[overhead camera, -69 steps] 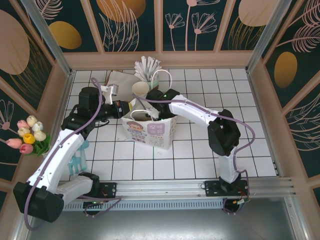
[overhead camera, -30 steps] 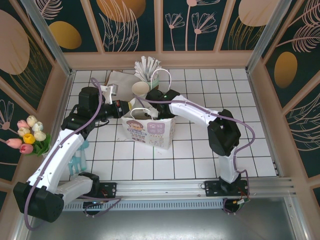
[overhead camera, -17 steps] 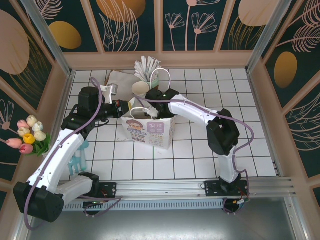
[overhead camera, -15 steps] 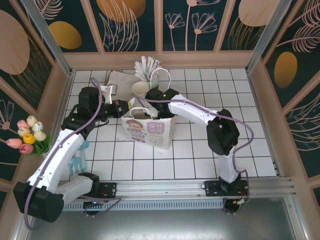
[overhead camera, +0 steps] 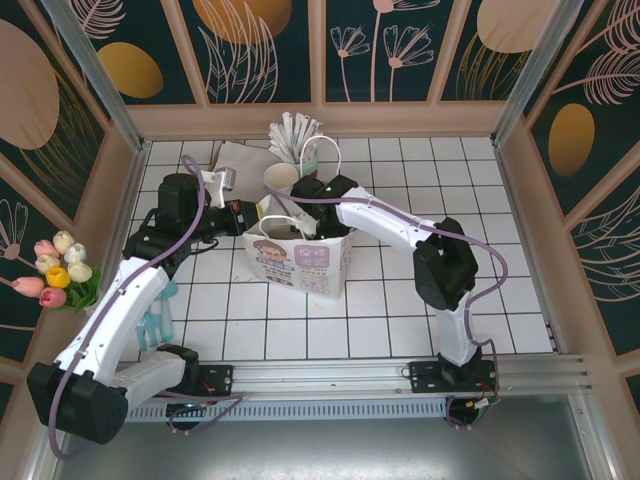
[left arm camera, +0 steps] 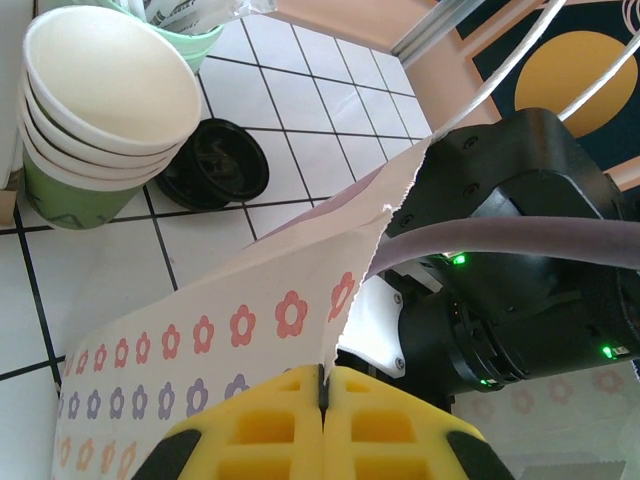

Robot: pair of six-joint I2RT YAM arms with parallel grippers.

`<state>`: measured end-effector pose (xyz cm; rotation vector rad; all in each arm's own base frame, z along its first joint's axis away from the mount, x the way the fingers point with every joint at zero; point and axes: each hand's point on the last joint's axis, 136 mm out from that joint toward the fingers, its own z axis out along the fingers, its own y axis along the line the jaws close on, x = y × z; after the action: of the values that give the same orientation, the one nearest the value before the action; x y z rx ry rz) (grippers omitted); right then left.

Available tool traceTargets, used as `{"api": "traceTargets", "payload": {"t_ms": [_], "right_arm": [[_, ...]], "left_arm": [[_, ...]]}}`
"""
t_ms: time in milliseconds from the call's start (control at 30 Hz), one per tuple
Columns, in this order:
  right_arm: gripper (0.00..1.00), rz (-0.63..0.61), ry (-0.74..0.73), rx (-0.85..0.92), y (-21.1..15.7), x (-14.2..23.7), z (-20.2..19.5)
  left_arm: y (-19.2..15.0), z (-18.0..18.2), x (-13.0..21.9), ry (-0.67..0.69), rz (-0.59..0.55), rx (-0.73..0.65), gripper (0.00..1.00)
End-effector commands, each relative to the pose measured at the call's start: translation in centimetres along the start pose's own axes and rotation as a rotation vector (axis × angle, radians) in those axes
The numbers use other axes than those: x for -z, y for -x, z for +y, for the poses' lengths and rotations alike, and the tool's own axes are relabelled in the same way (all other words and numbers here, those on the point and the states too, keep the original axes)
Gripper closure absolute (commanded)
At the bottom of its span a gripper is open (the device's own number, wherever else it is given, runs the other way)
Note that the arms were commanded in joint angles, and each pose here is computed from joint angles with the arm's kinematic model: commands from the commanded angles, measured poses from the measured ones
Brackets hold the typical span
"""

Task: Pack the takeout coffee

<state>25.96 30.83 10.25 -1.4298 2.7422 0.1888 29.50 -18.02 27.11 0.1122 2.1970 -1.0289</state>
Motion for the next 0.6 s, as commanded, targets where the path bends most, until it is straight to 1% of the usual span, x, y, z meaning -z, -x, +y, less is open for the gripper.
{"api": "traceTargets", "payload": {"t_ms": [0, 133, 200, 233, 333, 367, 567], "right_arm": [[0.30, 0.000, 0.023, 0.002, 0.2, 1.1, 0.4], [0.25, -0.028, 0.027, 0.016, 0.9, 2.3, 0.6], [0.14, -0.043, 0.024, 0.020, 1.2, 3.0, 0.6], [0.11, -0.050, 0.021, 0.023, 1.4, 3.3, 0.6], [0.07, -0.070, 0.011, 0.028, 1.8, 4.2, 0.6], [0.01, -0.081, 0.010, 0.030, 2.0, 4.5, 0.6], [0.01, -0.126, 0.004, 0.050, 2.7, 6.3, 0.9]], "left_arm": [[0.7, -0.7, 0.2, -0.020, -0.022, -0.045, 1.00], [0.8, -0.7, 0.1, -0.020, -0.023, -0.048, 1.00], [0.8, -0.7, 0.1, -0.020, -0.022, -0.048, 1.00], [0.8, -0.7, 0.1, -0.019, -0.023, -0.049, 1.00], [0.9, -0.6, 0.1, -0.016, -0.024, -0.046, 1.00], [0.8, -0.5, 0.0, -0.012, -0.022, -0.044, 1.00], [1.0, -0.1, -0.1, 0.019, -0.015, -0.017, 1.00]]}}
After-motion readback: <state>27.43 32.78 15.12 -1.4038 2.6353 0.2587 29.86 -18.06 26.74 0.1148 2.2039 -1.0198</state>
